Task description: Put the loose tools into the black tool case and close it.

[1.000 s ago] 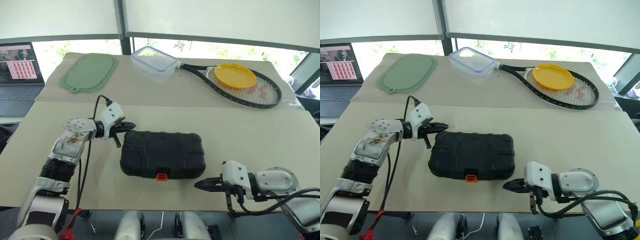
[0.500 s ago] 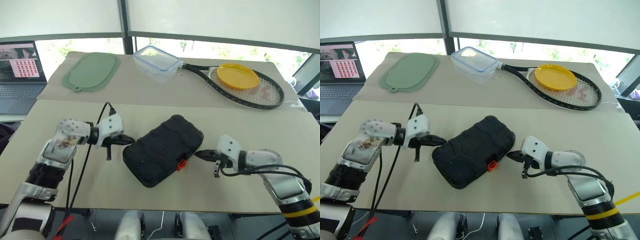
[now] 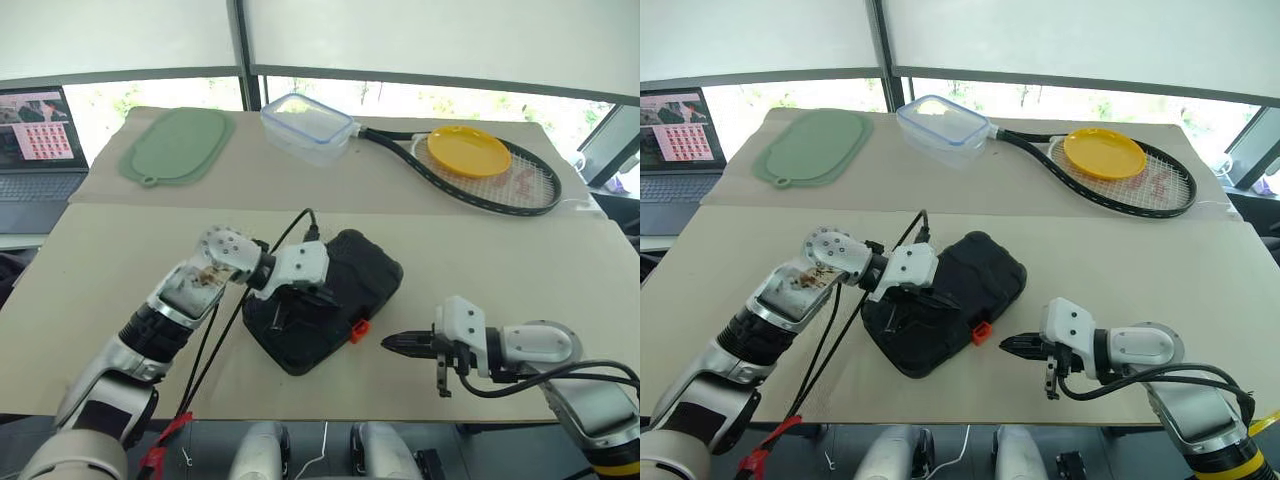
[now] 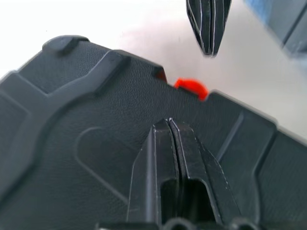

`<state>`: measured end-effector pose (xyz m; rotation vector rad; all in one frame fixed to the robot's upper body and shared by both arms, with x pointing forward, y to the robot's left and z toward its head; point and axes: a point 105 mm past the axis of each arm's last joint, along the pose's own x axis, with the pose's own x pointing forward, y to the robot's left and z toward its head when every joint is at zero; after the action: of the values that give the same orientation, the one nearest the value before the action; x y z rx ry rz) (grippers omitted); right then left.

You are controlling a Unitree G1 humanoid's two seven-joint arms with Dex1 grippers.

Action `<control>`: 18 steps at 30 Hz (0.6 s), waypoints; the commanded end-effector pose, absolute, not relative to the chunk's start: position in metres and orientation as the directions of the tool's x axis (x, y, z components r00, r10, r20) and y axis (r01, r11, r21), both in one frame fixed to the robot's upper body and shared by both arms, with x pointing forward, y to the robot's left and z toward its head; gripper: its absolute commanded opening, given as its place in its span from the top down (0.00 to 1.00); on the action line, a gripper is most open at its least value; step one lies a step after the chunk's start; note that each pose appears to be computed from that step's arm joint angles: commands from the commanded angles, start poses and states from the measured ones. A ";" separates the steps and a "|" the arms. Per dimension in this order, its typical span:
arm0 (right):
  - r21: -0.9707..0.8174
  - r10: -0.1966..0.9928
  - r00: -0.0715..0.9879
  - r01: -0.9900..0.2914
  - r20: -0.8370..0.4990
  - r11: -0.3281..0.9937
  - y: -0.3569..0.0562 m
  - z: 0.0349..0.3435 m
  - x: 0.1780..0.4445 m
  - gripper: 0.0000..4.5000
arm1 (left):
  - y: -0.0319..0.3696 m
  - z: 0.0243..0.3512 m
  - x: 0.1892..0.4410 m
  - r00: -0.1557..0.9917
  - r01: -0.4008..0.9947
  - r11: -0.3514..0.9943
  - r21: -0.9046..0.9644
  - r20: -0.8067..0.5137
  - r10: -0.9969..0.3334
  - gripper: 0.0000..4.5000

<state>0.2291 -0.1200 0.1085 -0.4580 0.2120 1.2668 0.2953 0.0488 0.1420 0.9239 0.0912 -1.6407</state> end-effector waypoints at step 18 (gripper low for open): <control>-0.245 0.817 0.364 -0.928 -0.447 0.279 -0.100 0.082 0.261 1.00 | 0.061 0.112 0.304 0.013 0.861 -0.339 0.379 -0.683 -0.730 0.98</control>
<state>0.2574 -0.1053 0.0778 -0.4965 0.2800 1.1893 0.3026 0.0507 0.1381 0.9956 0.0312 -1.6439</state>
